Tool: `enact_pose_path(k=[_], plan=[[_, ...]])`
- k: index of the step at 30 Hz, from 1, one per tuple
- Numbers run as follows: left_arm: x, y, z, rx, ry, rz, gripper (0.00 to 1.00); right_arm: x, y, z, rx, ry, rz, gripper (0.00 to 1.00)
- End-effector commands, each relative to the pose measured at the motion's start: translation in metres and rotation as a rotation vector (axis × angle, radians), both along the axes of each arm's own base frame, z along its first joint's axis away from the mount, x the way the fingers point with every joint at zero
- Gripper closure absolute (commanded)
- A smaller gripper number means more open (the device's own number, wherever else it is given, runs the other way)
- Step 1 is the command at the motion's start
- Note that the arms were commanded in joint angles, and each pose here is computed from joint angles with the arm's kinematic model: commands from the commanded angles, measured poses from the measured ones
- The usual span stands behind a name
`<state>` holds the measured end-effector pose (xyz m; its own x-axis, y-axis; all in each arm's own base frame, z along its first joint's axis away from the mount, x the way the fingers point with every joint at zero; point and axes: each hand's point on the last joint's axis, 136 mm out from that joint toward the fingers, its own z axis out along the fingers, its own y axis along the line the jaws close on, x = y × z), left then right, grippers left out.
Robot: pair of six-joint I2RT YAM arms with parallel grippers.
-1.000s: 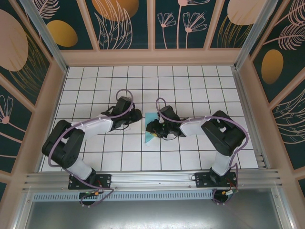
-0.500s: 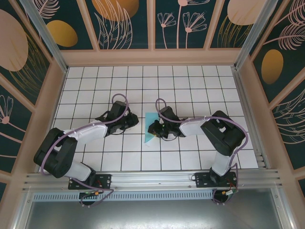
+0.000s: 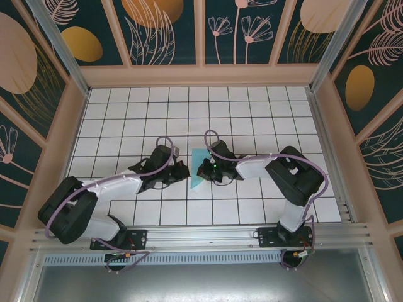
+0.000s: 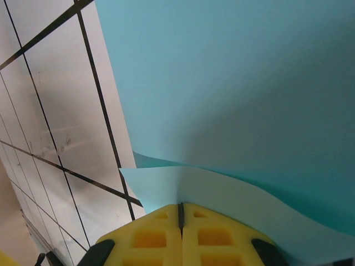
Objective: Fold a paper plane with a square sheet of paper (pick it up from the middle)
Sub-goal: Third fold the triangle at the center of the table.
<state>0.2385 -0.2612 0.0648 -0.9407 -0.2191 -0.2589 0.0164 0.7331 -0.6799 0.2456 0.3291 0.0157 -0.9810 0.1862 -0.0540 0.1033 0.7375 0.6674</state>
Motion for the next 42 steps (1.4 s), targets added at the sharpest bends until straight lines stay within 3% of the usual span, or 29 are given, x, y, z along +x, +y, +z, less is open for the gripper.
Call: enact_pose_path(k=[1,9,42], plan=[[-0.011,-0.014,0.005,-0.045,0.008,-0.012,0.94,-0.02,-0.027,-0.04,-0.168,0.096,-0.031,1.0],[-0.027,-0.025,-0.016,-0.021,0.053,-0.042,0.94,-0.022,-0.027,-0.043,-0.164,0.108,-0.038,1.0],[-0.029,-0.013,-0.052,0.079,0.088,-0.013,0.95,-0.02,-0.024,-0.032,-0.136,0.083,-0.031,0.98]])
